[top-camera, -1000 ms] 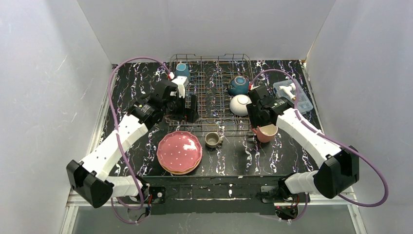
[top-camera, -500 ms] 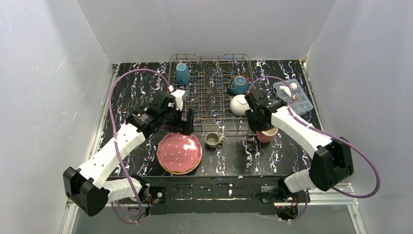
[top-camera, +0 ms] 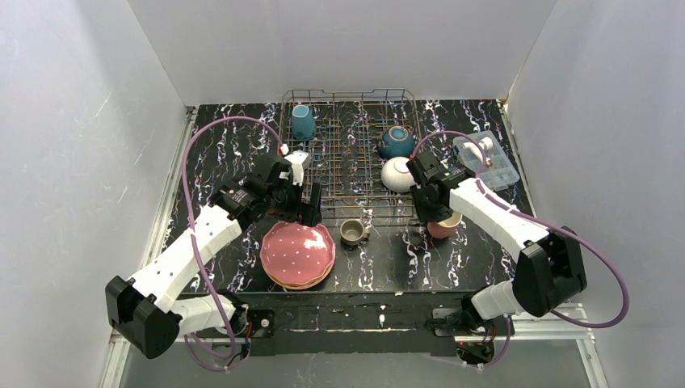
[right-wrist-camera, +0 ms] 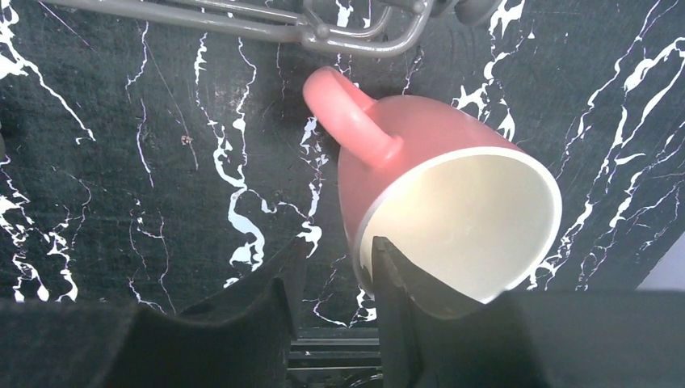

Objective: Load the mixed dishes into the dish rack
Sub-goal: Pick up the cup at the center of the board.

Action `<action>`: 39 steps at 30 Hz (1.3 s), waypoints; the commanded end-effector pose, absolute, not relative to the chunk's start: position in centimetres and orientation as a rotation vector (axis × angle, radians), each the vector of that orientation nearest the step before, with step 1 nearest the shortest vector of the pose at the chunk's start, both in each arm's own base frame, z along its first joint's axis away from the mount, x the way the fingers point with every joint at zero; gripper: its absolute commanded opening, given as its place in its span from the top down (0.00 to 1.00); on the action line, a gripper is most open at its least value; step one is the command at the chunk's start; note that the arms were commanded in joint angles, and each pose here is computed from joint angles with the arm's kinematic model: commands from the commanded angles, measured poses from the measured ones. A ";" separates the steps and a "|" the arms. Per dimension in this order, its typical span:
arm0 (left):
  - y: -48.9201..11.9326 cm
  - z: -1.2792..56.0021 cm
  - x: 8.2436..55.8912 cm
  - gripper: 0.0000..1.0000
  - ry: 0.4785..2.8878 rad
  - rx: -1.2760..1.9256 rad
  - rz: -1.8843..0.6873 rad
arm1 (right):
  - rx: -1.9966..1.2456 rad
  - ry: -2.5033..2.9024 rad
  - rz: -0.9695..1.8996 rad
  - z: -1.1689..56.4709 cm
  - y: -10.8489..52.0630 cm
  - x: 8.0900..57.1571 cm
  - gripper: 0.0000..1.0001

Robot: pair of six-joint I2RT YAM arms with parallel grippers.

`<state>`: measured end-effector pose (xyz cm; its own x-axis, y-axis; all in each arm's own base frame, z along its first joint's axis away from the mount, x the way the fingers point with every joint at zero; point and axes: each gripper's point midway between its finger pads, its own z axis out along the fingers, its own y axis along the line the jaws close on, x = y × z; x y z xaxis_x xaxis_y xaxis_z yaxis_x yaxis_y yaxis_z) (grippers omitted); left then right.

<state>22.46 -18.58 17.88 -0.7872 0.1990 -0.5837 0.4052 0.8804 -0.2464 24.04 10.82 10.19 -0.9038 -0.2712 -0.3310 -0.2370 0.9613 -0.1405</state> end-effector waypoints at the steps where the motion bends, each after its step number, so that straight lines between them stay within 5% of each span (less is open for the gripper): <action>1: -18.4 18.2 21.8 0.02 2.472 0.452 -0.502 | -0.345 2.757 -0.092 9.9 11.4 24.3 0.57; 14: -18.4 17.9 21.7 0.02 2.482 0.454 -0.494 | -0.317 2.761 -0.125 9.0 11.2 24.5 0.64; 26: -18.3 17.9 21.7 0.02 2.476 0.463 -0.483 | -0.295 2.771 -0.127 8.1 11.2 24.5 0.99; 39: -18.3 18.6 21.5 0.02 2.448 0.459 -0.493 | -0.246 2.681 0.040 11.9 12.8 24.7 0.99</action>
